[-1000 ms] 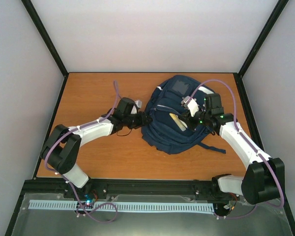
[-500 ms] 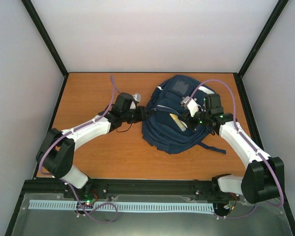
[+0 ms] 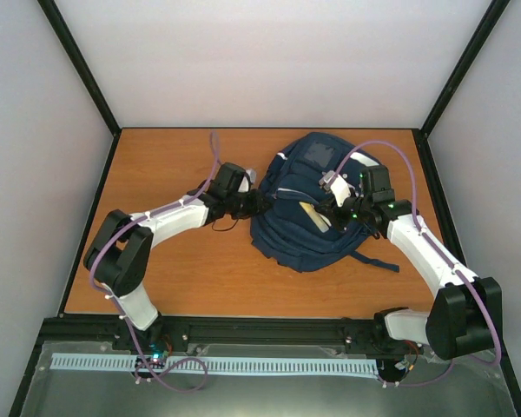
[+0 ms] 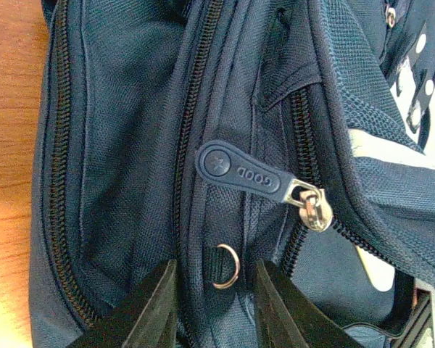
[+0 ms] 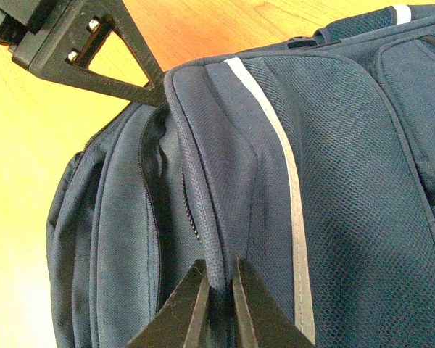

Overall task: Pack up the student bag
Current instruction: Adjust the student bag at the center of the board.

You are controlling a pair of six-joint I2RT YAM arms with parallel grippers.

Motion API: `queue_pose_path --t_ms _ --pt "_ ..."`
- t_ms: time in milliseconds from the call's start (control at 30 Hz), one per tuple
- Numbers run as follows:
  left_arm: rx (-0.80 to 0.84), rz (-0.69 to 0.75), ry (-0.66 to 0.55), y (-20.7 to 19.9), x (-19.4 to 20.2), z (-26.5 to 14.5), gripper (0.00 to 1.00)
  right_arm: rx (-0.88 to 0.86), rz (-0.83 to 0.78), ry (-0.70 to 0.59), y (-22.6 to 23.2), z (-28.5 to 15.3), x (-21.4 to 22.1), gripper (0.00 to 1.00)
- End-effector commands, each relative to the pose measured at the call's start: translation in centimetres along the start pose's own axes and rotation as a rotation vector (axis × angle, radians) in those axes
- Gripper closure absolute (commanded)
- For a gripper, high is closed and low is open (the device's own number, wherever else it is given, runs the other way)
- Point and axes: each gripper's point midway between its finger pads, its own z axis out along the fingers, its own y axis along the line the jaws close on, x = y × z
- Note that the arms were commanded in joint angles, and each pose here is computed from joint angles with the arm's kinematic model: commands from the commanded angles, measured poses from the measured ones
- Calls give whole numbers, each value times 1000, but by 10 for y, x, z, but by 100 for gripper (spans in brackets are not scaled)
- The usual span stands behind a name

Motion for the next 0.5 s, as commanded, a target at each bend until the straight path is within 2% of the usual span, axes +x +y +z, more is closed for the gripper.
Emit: queue_pose_path --t_ms 0,133,167,300,467 --pt "45 10 -4 -9 -4 -2 74 12 -20 -27 -6 -4 -10 90" --pt "52 1 -1 -6 0 0 97 3 -15 -22 -6 -3 -9 82" --pt "52 -7 3 -5 1 1 99 3 -9 -21 -6 -3 -9 78" --pt "58 -30 3 -1 11 -5 99 5 14 -30 -7 -11 -20 59" --pt "57 -32 -29 2 20 -30 99 156 71 56 -39 -21 -21 52"
